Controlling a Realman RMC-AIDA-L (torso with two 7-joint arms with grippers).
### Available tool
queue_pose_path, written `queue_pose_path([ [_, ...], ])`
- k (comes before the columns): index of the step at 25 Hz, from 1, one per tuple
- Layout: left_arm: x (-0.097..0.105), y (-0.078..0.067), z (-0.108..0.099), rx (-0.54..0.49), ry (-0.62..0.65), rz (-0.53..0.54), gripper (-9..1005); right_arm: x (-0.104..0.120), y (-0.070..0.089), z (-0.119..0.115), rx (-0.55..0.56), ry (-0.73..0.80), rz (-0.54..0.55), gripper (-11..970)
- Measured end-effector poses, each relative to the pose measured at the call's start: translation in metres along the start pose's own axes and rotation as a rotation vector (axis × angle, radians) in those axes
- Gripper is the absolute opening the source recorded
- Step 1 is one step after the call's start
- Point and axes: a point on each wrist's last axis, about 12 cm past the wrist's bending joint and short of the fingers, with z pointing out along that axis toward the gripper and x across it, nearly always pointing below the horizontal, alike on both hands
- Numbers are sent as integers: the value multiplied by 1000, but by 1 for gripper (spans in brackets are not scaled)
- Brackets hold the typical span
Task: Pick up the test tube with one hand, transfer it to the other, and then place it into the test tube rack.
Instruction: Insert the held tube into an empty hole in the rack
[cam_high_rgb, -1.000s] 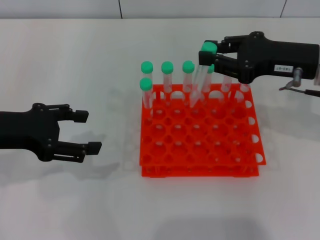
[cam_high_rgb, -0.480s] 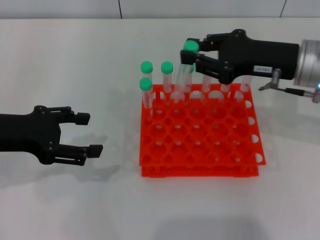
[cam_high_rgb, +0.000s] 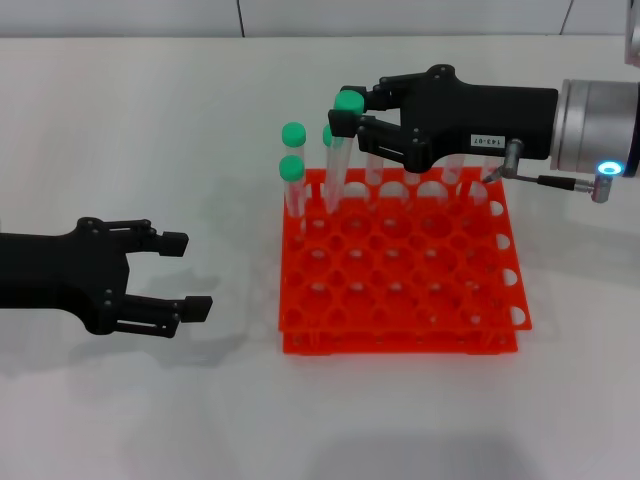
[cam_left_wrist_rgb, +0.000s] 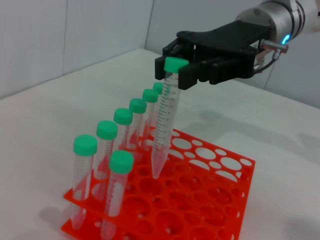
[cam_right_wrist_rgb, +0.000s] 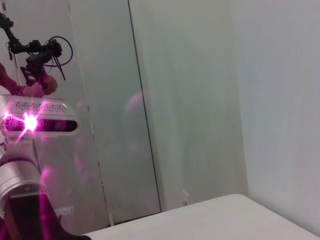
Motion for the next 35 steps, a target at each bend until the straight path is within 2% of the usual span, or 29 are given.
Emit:
queue_pose_path([
  [10, 0, -1, 2, 5, -3, -2, 867, -6, -3, 4, -10, 15, 4, 238],
  [35, -9, 0, 10, 24, -19, 12, 866, 0, -8, 7, 36, 35, -3, 229],
])
